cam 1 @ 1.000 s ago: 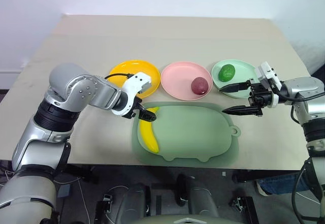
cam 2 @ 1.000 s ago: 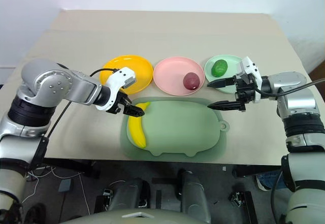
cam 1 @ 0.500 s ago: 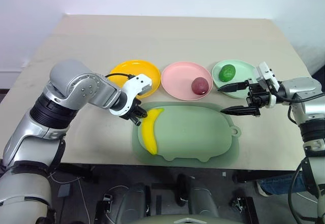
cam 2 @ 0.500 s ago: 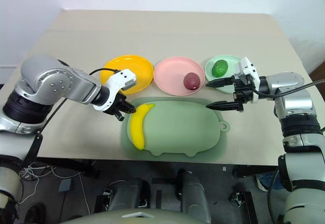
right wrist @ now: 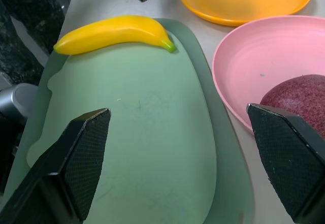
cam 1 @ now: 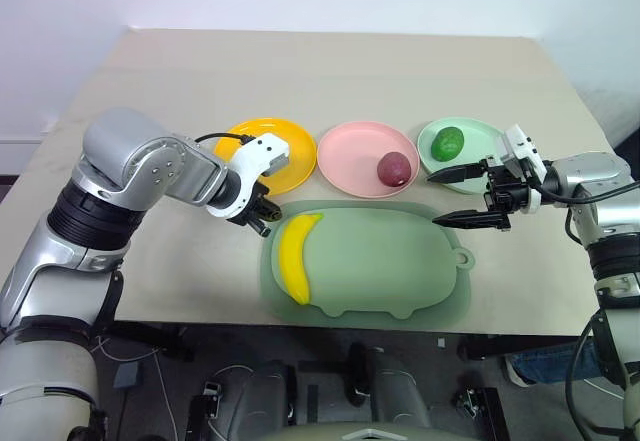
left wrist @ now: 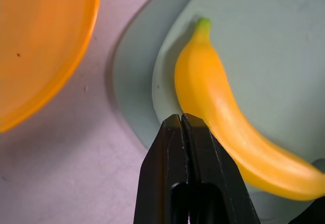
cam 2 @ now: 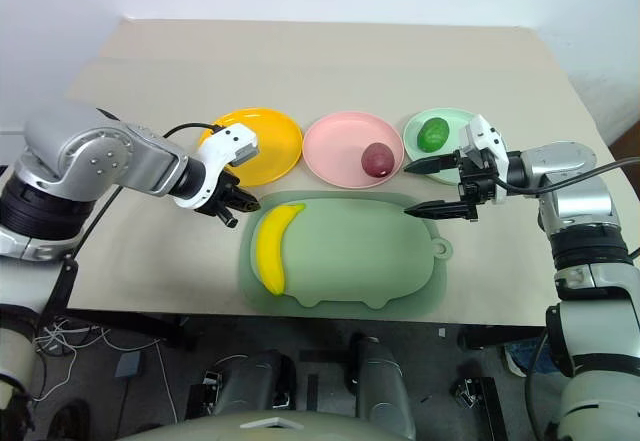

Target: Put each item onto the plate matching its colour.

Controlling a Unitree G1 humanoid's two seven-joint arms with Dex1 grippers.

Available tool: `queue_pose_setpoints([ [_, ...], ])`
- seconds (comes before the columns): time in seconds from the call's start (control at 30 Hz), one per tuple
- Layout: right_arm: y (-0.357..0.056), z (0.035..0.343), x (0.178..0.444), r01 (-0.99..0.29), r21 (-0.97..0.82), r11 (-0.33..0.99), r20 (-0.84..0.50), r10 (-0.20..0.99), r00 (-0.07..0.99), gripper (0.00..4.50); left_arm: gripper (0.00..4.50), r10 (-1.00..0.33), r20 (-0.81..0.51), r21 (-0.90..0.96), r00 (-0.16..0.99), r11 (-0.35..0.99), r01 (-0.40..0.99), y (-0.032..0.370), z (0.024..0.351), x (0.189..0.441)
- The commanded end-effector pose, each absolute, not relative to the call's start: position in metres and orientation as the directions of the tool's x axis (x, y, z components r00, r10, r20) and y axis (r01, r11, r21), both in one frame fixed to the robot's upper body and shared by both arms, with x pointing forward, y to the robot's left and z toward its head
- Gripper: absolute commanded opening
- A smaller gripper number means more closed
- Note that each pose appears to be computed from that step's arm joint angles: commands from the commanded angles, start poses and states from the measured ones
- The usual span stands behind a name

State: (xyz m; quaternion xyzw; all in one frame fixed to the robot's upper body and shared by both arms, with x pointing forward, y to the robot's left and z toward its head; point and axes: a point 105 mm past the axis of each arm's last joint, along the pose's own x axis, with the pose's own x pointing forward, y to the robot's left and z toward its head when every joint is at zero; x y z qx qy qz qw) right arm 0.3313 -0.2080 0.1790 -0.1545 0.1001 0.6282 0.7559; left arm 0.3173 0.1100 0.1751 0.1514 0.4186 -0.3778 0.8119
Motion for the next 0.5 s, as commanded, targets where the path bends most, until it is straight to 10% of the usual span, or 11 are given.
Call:
queue_pose_setpoints([
  [0.03,-0.21,0.19,0.333,-0.975,-0.145,0.166,-0.326,0.923,0.206,4.5,1.21,-0.503,-0.773,-0.044,0.386,0.65,0.759,0.106,0.188,0.317],
  [0.37,-0.21,0.189,0.332,-0.976,-0.141,0.167,-0.331,0.921,0.205,4.5,4.44,-0.524,-0.776,-0.074,0.35,0.628,0.775,0.099,0.189,0.315],
  [0.5,-0.209,0.186,0.334,-0.977,-0.136,0.167,-0.334,0.92,0.204,4.5,4.49,-0.555,-0.775,-0.089,0.303,0.571,0.816,0.08,0.19,0.309],
])
